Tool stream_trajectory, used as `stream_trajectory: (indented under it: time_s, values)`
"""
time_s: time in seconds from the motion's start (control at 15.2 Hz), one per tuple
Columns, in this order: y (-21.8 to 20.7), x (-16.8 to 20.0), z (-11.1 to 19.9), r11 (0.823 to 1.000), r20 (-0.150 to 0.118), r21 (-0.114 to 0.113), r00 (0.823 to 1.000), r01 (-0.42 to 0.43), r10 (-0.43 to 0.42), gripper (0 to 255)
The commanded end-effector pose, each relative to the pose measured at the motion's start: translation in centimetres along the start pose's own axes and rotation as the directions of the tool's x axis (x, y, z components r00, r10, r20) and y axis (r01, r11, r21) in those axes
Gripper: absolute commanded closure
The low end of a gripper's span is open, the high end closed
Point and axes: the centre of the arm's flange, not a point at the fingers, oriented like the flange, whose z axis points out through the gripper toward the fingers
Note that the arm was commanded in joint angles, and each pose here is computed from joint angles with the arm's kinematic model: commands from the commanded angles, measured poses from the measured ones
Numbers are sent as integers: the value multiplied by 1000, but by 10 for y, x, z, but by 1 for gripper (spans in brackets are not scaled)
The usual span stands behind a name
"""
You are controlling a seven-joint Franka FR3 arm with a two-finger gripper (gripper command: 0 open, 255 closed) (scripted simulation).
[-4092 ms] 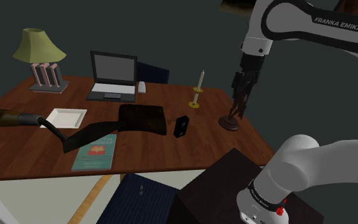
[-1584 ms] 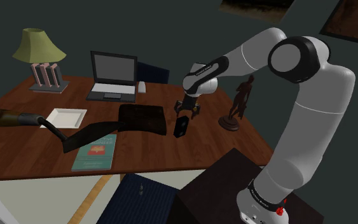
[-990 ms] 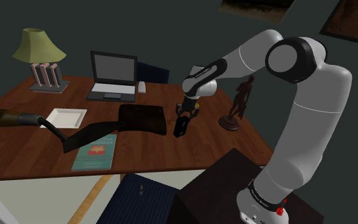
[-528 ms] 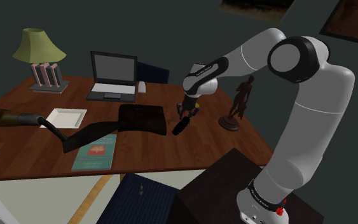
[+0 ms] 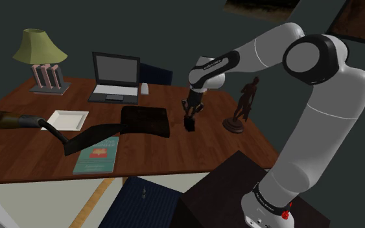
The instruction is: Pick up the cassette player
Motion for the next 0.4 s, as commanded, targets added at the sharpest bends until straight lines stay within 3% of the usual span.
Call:
stream_trajectory:
  time_s: [0.0, 0.33]
  values:
    - [0, -1, -10, 1000, 0, 0, 1000, 0, 0, 255]
    - [-1, -2, -26, 1000, 0, 0, 1000, 0, 0, 255]
